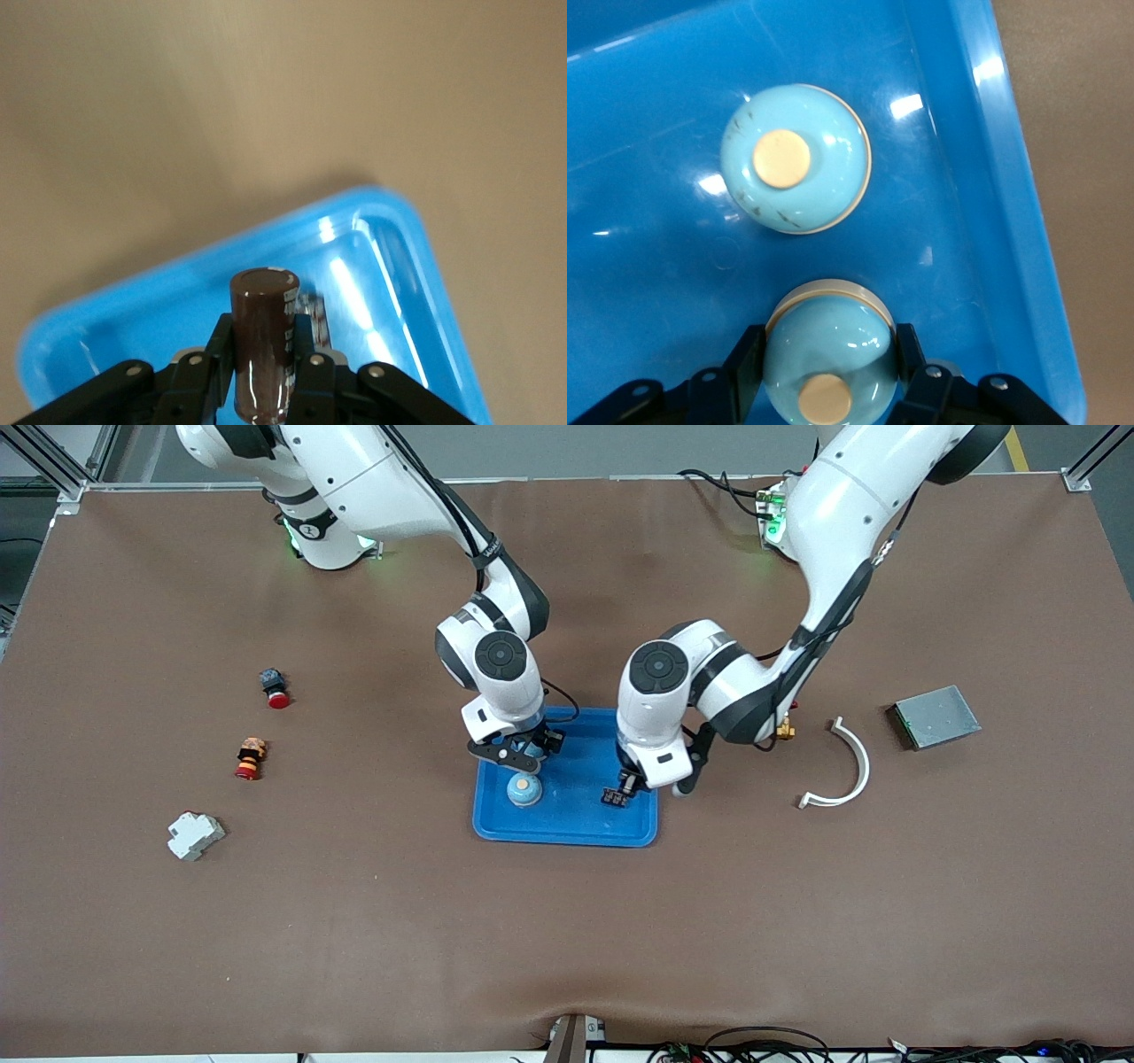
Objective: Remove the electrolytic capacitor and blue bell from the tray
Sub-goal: 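Carry the bell with the right gripper while the left gripper carries capacitor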
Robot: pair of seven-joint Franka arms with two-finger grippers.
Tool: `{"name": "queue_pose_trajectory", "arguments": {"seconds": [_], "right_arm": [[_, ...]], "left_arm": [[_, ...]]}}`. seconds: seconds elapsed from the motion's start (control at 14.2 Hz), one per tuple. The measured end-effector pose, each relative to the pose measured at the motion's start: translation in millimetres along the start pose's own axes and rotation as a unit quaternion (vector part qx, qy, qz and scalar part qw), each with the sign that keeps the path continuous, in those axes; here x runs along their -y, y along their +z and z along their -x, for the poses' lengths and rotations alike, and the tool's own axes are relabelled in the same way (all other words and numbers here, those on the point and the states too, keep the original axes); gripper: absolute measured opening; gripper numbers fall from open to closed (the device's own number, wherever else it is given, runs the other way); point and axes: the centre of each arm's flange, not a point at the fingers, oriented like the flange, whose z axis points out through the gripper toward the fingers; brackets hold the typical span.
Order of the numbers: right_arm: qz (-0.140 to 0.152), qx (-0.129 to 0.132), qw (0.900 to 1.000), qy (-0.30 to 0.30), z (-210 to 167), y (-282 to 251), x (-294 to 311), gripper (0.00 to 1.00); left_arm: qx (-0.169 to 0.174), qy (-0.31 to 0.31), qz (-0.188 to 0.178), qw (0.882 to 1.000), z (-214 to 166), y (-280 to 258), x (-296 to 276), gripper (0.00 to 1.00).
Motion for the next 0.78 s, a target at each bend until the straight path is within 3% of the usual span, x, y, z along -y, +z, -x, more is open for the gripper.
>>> {"name": "queue_pose_trajectory", "arguments": {"seconds": [0.21, 0.42, 0.78], "right_arm": [[0.021, 0.009, 1.000, 0.003, -9, -15, 5, 0.64], [0.049, 0.027, 0.998, -0.024, -31, -54, 3, 0.64], [0.051, 0.045, 0.992, -0.102, -104, -132, -63, 0.64]], "left_arm": [[-0.030, 0.020, -0.022, 0.999, -43, -34, 2, 0.30], [-0.029, 0.016, -0.041, 0.999, -95, -43, 10, 0.30], [-0.025, 0.036, -0.095, 0.995, -181, -10, 47, 0.30]]}}
